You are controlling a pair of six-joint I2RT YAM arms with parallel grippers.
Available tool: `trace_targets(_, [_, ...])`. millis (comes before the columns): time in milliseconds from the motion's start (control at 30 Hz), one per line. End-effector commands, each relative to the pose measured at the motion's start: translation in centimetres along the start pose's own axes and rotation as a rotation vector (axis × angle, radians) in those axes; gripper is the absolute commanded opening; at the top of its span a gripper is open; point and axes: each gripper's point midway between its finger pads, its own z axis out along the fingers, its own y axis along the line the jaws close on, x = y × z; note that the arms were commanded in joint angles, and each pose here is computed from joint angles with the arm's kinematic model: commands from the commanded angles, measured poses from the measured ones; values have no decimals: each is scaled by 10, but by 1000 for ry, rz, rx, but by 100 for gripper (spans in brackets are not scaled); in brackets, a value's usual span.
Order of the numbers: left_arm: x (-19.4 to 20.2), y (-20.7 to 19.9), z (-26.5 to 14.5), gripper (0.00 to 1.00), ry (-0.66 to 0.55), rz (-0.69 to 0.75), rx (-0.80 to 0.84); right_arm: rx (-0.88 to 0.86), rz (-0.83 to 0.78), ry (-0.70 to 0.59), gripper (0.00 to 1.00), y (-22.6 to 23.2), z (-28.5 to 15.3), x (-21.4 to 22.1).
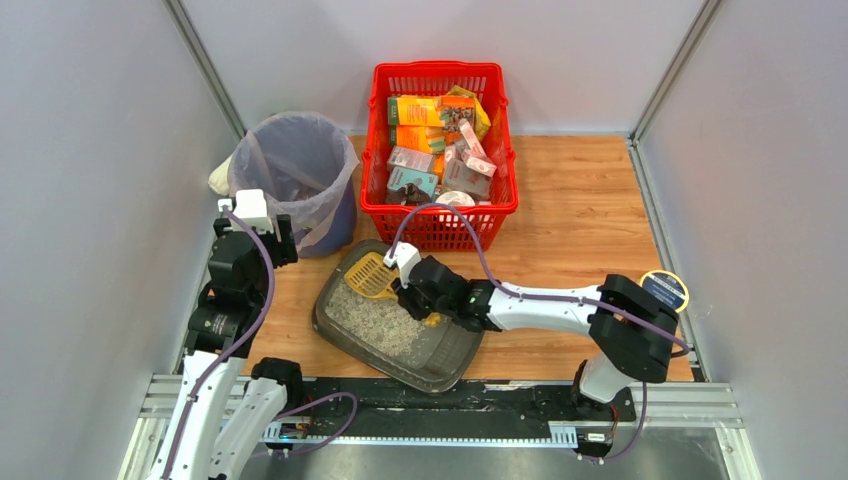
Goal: Clean the litter box
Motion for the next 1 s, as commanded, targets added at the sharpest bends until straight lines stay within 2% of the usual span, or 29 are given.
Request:
trace_targets(0, [-6, -1, 2, 79, -24, -3, 3, 21, -7, -176, 0, 4, 8, -34])
trace_targets(133, [-6, -1, 1, 79, -24, -3, 3, 33, -7, -221, 1, 1, 8, -30])
trace_targets(333, [-6, -2, 2, 79, -23, -4, 10, 27, -74, -137, 9, 5, 20, -2])
trace_targets(433, [-6, -2, 1, 79, -26, -5, 10, 37, -99, -127, 19, 8, 21, 6])
trace_targets(467, [-6, -2, 1, 79, -26, -5, 8, 31, -102, -132, 25, 10, 21, 6])
trace_targets(633, [-7, -2, 1, 79, -27, -7, 11, 56, -99, -145, 37, 9, 20, 1])
trace_targets(733, [-6, -3, 1, 79, -26, -8, 14, 57, -93, -155, 51, 9, 20, 0])
trace_targets(900, [-8, -2, 0, 79, -33, -9, 11, 56, -89, -178, 59, 10, 16, -3])
trace_targets(933, [-8, -2, -1, 79, -33, -9, 11, 60, -84, -191, 69, 9, 13, -7])
trace_targets(967, [-7, -2, 0, 79, -31, -10, 14, 69, -86, -194, 70, 8, 11, -6])
